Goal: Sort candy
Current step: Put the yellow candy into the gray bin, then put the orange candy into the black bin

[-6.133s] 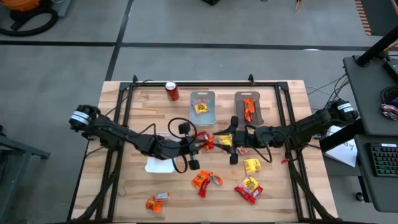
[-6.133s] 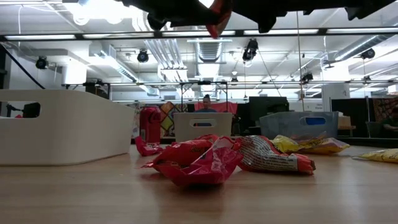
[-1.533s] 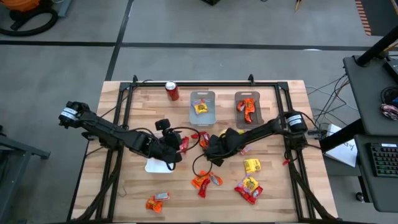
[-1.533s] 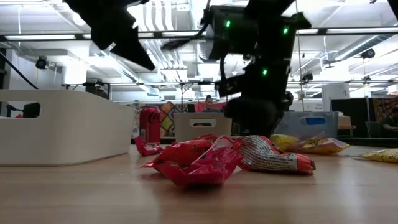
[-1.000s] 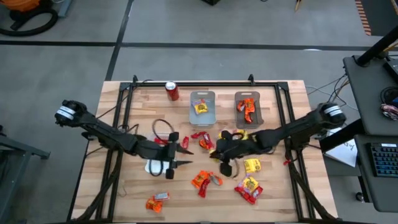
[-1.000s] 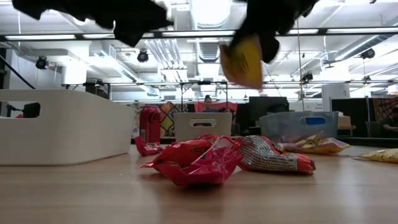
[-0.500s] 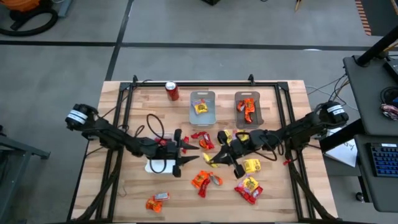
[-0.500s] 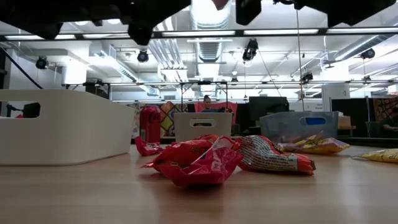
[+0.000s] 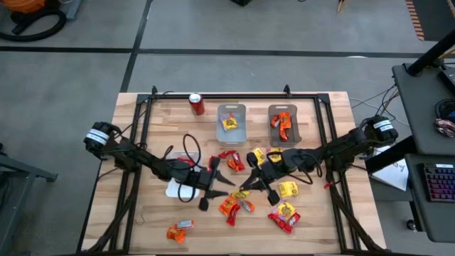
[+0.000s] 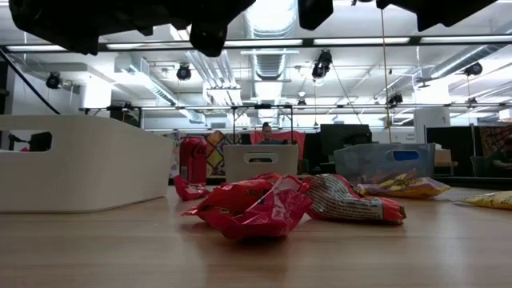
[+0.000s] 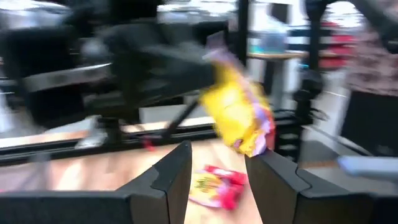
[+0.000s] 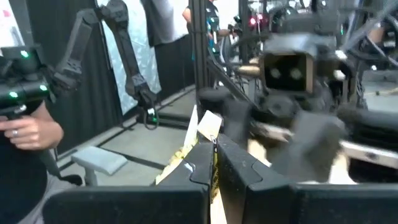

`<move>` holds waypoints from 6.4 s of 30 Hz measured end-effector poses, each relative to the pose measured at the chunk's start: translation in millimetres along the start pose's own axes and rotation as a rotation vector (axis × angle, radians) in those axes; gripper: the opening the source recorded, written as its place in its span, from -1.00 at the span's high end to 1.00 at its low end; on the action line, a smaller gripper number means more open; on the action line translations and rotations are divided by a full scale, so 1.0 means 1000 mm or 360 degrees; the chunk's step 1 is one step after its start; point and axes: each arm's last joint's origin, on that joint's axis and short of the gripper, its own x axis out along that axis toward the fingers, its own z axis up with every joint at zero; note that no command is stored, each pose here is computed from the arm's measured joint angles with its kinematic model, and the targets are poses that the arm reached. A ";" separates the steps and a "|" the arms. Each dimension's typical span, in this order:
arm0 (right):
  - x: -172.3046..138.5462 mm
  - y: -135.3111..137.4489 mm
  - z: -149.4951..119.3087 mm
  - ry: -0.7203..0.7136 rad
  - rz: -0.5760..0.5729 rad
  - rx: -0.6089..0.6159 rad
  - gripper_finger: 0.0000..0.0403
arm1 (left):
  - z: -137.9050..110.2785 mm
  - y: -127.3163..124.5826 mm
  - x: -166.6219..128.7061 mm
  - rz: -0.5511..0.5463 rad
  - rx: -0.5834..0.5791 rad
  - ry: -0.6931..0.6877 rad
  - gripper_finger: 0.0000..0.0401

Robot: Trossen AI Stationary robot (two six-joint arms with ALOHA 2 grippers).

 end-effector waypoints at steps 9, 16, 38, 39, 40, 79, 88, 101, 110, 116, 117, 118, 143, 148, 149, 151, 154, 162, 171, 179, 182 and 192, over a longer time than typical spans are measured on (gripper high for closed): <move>0.000 0.000 -0.002 0.0030 -0.0006 -0.0009 0.96 | -0.007 0.001 -0.003 -0.0091 -0.0060 0.0110 0.33; 0.000 0.000 -0.002 0.0035 -0.0007 -0.0017 0.96 | -0.010 0.001 -0.003 -0.0102 -0.0122 0.0171 0.33; 0.002 -0.005 0.000 0.0160 -0.0236 -0.0077 0.76 | -0.010 0.011 0.001 0.0071 -0.0058 0.0234 0.96; 0.001 -0.005 0.001 0.0162 -0.0242 -0.0076 0.70 | -0.012 0.011 0.001 0.0093 -0.0061 0.0270 0.97; 0.000 -0.005 0.003 0.0164 -0.0250 -0.0076 0.64 | -0.014 0.012 0.000 0.0124 -0.0064 0.0311 0.98; -0.009 -0.052 0.039 0.0645 -0.0969 0.0053 0.95 | 0.030 0.035 -0.033 0.0745 -0.0004 0.0451 0.60; -0.032 -0.138 0.054 0.1056 -0.1314 0.0006 0.96 | 0.058 0.043 -0.080 0.1242 0.0099 0.0657 0.49; -0.052 -0.230 -0.023 0.1388 -0.1078 0.0438 0.96 | 0.078 0.044 -0.113 0.1327 -0.0056 0.0616 0.49; -0.045 -0.238 -0.038 0.1453 -0.1028 0.0412 0.95 | 0.068 0.044 -0.109 0.1343 -0.0064 0.0703 0.49; -0.046 -0.239 -0.037 0.1444 -0.1046 0.0420 0.83 | 0.062 0.044 -0.105 0.1346 -0.0046 0.0744 0.49; -0.046 -0.240 -0.037 0.1438 -0.1062 0.0417 0.80 | 0.061 0.044 -0.105 0.1346 -0.0044 0.0747 0.49; -0.046 -0.240 -0.037 0.1435 -0.1079 0.0407 0.77 | 0.061 0.044 -0.104 0.1346 -0.0043 0.0750 0.49; -0.066 -0.121 0.052 0.1516 -0.0750 0.0848 0.43 | 0.040 0.042 -0.086 0.1294 -0.0097 0.0826 0.49; -0.049 -0.079 0.048 0.1547 -0.0697 0.1006 0.45 | 0.031 0.043 -0.078 0.1289 -0.0051 0.0857 0.49; -0.046 -0.070 0.044 0.1576 -0.0680 0.1026 0.45 | 0.030 0.043 -0.077 0.1290 -0.0045 0.0871 0.49; -0.038 -0.052 0.036 0.1637 -0.0629 0.1044 0.45 | 0.027 0.043 -0.075 0.1292 -0.0035 0.0891 0.49; -0.025 -0.028 0.023 0.1731 -0.0542 0.0992 0.46 | 0.024 0.043 -0.073 0.1293 -0.0027 0.0911 0.49; 0.013 0.015 -0.015 0.1759 -0.0722 0.0785 0.36 | 0.031 0.042 -0.066 0.1266 0.0039 0.0915 0.49; 0.038 0.027 -0.052 0.1690 -0.0929 0.1115 0.06 | 0.055 0.035 -0.058 0.1174 0.0210 0.0993 0.49; 0.051 0.028 -0.082 0.1692 -0.1014 0.1235 0.04 | 0.056 0.020 -0.058 0.1087 0.0237 0.1003 0.49; 0.057 0.028 -0.088 0.1652 -0.0992 0.1243 0.04 | 0.053 0.017 -0.060 0.1068 0.0236 0.1016 0.49; 0.068 0.028 -0.106 0.1622 -0.0962 0.1239 0.06 | 0.051 0.008 -0.061 0.1027 0.0229 0.1011 0.49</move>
